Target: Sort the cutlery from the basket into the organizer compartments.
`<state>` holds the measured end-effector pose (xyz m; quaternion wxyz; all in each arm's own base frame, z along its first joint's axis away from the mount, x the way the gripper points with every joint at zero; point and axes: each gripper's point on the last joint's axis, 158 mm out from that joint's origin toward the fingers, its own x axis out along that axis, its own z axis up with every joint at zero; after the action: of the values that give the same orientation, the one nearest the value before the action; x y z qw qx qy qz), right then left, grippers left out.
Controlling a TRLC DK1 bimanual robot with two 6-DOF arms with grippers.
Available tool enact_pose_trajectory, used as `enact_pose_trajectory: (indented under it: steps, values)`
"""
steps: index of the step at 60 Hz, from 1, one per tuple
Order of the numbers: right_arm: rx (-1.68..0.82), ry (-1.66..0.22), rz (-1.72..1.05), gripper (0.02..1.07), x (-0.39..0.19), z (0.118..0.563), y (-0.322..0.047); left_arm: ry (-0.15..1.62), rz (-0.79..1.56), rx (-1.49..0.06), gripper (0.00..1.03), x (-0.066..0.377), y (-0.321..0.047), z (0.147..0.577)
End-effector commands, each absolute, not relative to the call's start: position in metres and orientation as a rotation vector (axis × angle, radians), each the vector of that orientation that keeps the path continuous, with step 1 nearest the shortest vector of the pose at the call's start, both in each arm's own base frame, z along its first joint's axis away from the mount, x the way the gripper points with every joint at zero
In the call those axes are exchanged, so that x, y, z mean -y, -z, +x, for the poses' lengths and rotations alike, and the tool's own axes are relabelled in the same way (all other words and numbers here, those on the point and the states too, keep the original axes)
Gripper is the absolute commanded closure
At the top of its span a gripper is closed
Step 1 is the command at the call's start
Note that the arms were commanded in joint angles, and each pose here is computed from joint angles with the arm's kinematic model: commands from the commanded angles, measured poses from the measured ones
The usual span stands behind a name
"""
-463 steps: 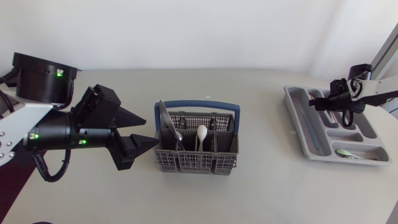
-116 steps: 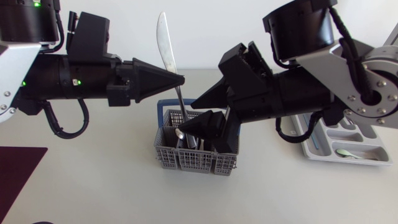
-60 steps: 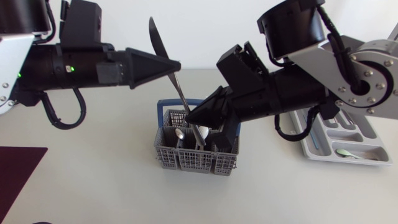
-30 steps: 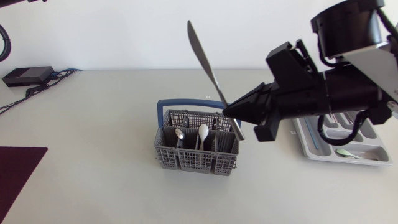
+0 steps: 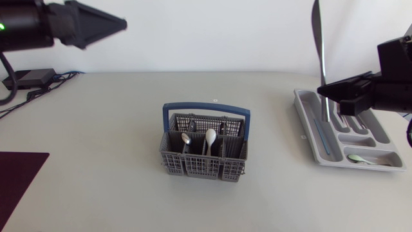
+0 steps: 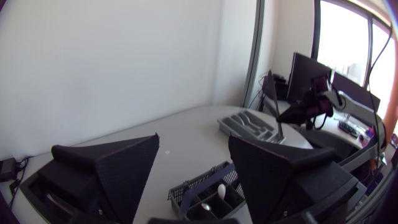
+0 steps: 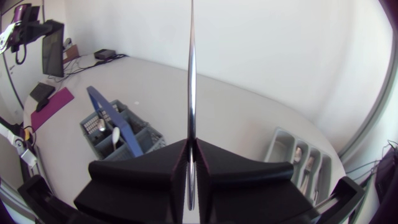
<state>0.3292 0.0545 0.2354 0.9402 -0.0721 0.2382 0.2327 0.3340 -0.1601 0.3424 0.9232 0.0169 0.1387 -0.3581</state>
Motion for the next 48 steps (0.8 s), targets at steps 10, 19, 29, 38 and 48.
enact_pose_trajectory:
  steps: [10,19,29,38,48]
  values:
    - [-0.517,-0.216,-0.125,1.01,0.048,0.357,-0.219,0.723,0.238,-0.388,0.27,0.188,-0.275,0.319]
    - [-0.569,-0.058,-0.112,1.01,0.114,0.377,-0.206,0.68,0.318,-0.406,0.27,0.196,-0.253,0.32]
    - [-0.627,0.098,-0.103,1.01,0.186,0.402,-0.183,0.648,0.366,-0.422,0.27,0.204,-0.237,0.319]
    - [-0.7,0.192,-0.07,1.01,0.24,0.42,-0.151,0.598,0.349,-0.447,0.27,0.201,-0.229,0.327]
    - [-0.77,0.247,-0.043,1.01,0.277,0.434,-0.115,0.568,0.279,-0.515,0.26,0.199,-0.218,0.333]
